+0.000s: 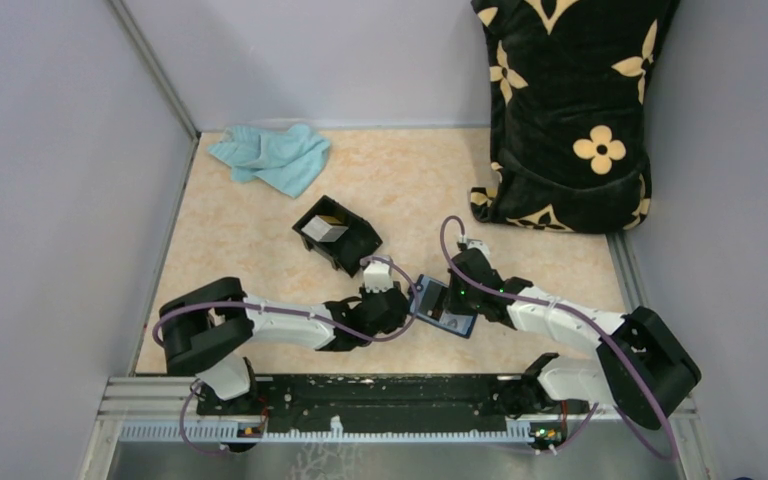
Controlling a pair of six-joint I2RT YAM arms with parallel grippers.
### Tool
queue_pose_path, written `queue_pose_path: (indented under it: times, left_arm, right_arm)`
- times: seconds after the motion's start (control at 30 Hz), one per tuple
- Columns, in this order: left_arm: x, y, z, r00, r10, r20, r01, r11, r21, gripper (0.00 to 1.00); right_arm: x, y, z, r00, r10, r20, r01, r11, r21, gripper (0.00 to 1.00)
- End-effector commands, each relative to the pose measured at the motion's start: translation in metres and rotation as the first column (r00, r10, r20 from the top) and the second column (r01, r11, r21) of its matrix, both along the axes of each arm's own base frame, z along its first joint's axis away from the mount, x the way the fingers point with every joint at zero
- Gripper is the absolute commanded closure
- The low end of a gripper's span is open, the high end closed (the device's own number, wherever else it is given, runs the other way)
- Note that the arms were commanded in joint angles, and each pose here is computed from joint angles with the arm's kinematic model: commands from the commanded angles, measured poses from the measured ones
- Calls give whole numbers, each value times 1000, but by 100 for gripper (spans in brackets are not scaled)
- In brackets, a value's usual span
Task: Put the credit cards into the card holder
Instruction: Insert the credit card into the card holder.
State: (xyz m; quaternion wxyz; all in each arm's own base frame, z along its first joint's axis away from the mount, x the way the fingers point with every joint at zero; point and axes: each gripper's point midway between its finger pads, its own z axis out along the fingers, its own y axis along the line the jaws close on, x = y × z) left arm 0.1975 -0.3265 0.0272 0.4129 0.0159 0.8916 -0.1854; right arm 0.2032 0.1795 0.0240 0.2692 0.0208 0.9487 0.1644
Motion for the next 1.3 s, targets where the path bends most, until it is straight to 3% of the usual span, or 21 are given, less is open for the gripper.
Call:
queue_pose_path:
  times: [0.0,0.9,1.27]
  left_arm:
    - [0,-6,-5,1000,-21,-9,21,1000,2,58]
    - [-7,-12,-21,997,-42,-61,41,999,-4,59]
    - [-9,-7,-27,997,-27,-75,28,1000,10,59]
  right_arm:
    - [-3,4,-4,1000,11,-7,-10,1000,10,100]
    - [8,17,0,1000,22,12,-23,999,43,100]
    - [18,20,30,994,11,110,-21,996,87,100]
